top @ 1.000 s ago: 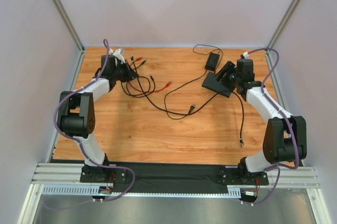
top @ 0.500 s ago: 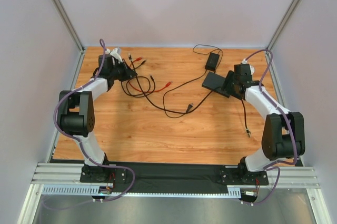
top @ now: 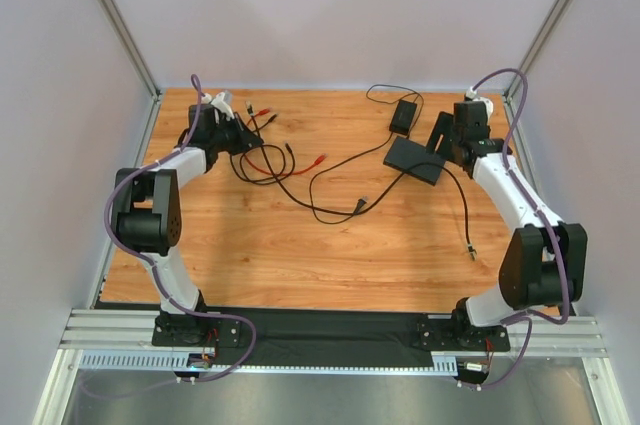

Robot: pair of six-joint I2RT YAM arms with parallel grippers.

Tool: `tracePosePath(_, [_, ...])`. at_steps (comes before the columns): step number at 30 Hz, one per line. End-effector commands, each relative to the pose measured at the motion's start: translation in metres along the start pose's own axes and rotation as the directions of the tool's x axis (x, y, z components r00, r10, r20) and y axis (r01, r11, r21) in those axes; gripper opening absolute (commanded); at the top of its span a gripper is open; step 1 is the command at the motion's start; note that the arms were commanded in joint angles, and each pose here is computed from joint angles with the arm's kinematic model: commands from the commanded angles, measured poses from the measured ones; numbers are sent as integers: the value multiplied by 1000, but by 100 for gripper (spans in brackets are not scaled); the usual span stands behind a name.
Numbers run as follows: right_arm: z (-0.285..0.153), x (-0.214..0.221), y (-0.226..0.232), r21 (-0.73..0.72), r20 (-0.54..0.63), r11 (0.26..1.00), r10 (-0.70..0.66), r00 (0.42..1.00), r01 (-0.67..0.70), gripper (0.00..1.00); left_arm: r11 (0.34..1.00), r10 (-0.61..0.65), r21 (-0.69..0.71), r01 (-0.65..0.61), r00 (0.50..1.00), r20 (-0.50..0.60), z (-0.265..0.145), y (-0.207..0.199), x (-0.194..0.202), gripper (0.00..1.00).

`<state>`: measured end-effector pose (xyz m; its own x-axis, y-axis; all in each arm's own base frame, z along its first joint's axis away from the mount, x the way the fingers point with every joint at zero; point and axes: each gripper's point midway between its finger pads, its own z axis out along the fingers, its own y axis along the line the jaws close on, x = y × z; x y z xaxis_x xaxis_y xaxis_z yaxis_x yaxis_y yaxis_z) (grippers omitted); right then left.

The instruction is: Pull the plug from the switch port

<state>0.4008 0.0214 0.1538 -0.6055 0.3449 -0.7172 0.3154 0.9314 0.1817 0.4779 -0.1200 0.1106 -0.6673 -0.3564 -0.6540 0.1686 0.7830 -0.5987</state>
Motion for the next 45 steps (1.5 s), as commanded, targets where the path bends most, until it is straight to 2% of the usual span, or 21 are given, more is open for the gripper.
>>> tracePosePath(1, [12,-16,-13,57,-39,993,-97,995,99,76,998,16,54,-19,999,44,6,-12,-20,0])
tracePosePath(4, [23,5,-9,15,-126,992,-125,984,128,76,998,15,63,-18,999,41,7,-13,-21,0])
tracePosePath(8, [34,26,-20,53,-189,988,-132,973,144,76,998,21,60,-23,999,41,5,-13,-21,0])
tracePosePath(12, [39,38,-17,45,-236,994,-91,967,104,75,998,22,62,-25,999,43,4,-14,-22,0])
tracePosePath(13, [39,43,-10,7,-253,996,-85,964,90,74,998,23,63,-25,999,44,5,-14,-23,0])
tracePosePath(16, [34,55,-1,-50,-285,997,-69,956,57,62,998,32,51,-34,998,47,4,-14,-27,0])
tracePosePath(18, [25,63,7,-91,-317,996,-41,948,13,34,999,40,16,-41,998,45,2,-12,-28,0])
tracePosePath(20, [15,70,17,-148,-348,989,-35,937,-18,12,999,51,10,-51,998,49,2,-13,-32,0])
tracePosePath(22, [2,82,29,-208,-387,977,-30,922,-55,0,998,55,20,-56,997,52,2,-17,-34,0])
tracePosePath(27, [-38,126,75,-394,-479,909,-77,874,-136,0,997,75,-28,-73,996,49,1,-20,-36,0])
tracePosePath(28, [-50,146,86,-435,-545,878,-77,835,-203,0,995,90,-38,-88,994,59,1,-22,-43,0])
tracePosePath(30, [-66,161,118,-517,-545,827,-122,829,-218,0,992,93,-87,-91,995,21,2,-13,-40,0])
tracePosePath(31, [-69,170,126,-528,-548,820,-131,826,-220,0,990,108,-94,-104,994,31,2,-16,-51,0])
tracePosePath(35, [-86,180,188,-603,-510,754,-112,853,-261,0,982,118,-145,-120,993,-22,13,2,-46,0])
tracePosePath(38, [-82,174,216,-621,-479,734,-77,874,-276,0,976,130,-172,-133,991,-32,18,9,-48,0])
tracePosePath(41, [-91,183,250,-656,-481,703,-110,870,-274,0,964,144,-220,-148,989,-32,15,16,-53,0])
tracePosePath(42, [-92,186,256,-656,-489,702,-114,865,-278,0,960,152,-232,-155,988,-30,14,18,-55,2])
tracePosePath(45, [-91,192,281,-681,-490,683,-159,857,-262,9,947,153,-280,-155,988,-29,10,25,-56,15])
